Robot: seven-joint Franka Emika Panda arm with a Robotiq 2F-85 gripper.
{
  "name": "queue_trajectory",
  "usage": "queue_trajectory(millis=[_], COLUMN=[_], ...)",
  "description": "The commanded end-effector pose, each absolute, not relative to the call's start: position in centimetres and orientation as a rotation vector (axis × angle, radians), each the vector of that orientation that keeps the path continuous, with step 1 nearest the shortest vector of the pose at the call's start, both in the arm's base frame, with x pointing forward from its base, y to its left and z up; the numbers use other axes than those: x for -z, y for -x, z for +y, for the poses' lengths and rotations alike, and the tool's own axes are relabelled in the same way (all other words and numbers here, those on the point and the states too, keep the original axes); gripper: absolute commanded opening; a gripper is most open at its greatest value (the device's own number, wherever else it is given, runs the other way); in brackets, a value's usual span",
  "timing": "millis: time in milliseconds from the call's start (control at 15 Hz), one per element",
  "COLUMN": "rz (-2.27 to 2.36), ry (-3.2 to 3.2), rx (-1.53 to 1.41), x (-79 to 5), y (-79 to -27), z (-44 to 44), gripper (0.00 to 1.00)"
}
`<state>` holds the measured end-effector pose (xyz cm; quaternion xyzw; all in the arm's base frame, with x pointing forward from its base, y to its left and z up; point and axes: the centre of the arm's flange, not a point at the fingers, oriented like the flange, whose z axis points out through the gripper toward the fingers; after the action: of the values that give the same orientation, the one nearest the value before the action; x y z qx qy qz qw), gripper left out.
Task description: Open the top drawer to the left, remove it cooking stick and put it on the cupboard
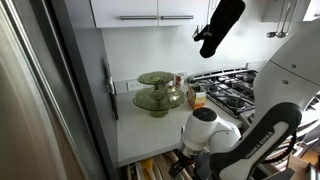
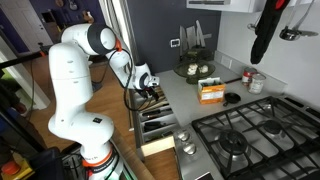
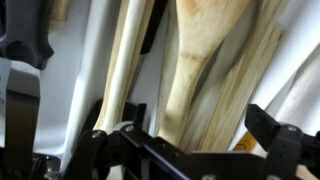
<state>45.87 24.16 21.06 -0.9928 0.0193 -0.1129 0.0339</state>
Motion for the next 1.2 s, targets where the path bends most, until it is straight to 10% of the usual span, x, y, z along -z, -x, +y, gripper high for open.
queue_trajectory(millis=[0,733,1133], rz=[0.090,0.158,0.117], ry=[3.096,3.206,3.270], rx=[0.313,0.258,0.312], x=[-20.6,-20.0,-21.8], y=[-45.6,-44.9,-44.5], z=[24.8,24.1,24.1], gripper=[1.00,0.06,0.06])
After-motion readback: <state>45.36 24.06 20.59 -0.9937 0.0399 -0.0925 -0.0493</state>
